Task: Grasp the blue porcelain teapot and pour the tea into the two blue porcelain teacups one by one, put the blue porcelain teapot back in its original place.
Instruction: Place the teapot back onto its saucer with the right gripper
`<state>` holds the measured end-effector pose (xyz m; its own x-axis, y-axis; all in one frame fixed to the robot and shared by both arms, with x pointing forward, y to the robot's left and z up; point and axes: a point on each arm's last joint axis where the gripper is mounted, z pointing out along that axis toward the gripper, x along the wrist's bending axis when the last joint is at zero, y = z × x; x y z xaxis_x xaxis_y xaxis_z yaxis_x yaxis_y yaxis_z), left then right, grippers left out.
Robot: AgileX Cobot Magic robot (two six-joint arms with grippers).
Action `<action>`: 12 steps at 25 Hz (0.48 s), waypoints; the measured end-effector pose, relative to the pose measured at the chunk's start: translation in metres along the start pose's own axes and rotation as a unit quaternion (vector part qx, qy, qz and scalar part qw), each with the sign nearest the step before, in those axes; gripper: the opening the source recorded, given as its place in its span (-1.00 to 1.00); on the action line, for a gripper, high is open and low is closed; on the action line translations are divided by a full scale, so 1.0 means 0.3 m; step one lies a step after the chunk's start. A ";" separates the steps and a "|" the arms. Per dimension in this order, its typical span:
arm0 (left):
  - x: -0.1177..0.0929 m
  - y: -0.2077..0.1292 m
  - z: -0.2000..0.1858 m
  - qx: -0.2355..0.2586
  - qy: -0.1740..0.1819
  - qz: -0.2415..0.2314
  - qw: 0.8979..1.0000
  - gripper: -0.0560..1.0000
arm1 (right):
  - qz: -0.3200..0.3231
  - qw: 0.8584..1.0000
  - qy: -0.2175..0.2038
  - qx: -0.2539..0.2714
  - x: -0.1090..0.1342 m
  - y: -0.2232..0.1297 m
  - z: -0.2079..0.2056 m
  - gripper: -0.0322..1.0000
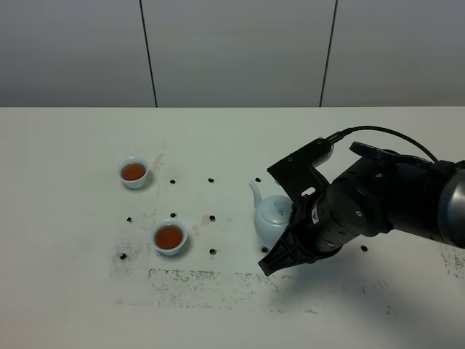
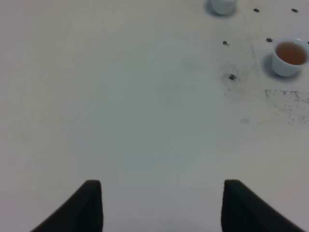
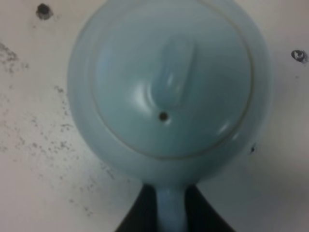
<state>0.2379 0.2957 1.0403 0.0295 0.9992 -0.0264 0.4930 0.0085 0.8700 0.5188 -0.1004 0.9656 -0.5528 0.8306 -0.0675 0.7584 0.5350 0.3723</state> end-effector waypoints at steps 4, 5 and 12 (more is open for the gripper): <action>0.000 0.000 0.000 0.000 0.000 0.000 1.000 0.07 | 0.006 1.000 0.009 -0.025 0.005 -0.005 0.016 -0.87; 0.000 0.000 0.000 0.000 0.000 0.000 1.000 0.07 | 0.008 0.999 0.011 -0.029 0.005 -0.008 0.021 -0.87; 0.000 0.000 0.000 0.000 0.000 0.000 1.000 0.07 | 0.035 0.999 0.002 -0.020 -0.054 -0.015 0.059 -0.87</action>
<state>0.2379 0.2957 1.0403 0.0295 0.9992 -0.0264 0.4930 0.0085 0.8700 0.5306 -0.1135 0.9486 -0.5004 0.8650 -0.0369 0.7806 0.4692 0.4130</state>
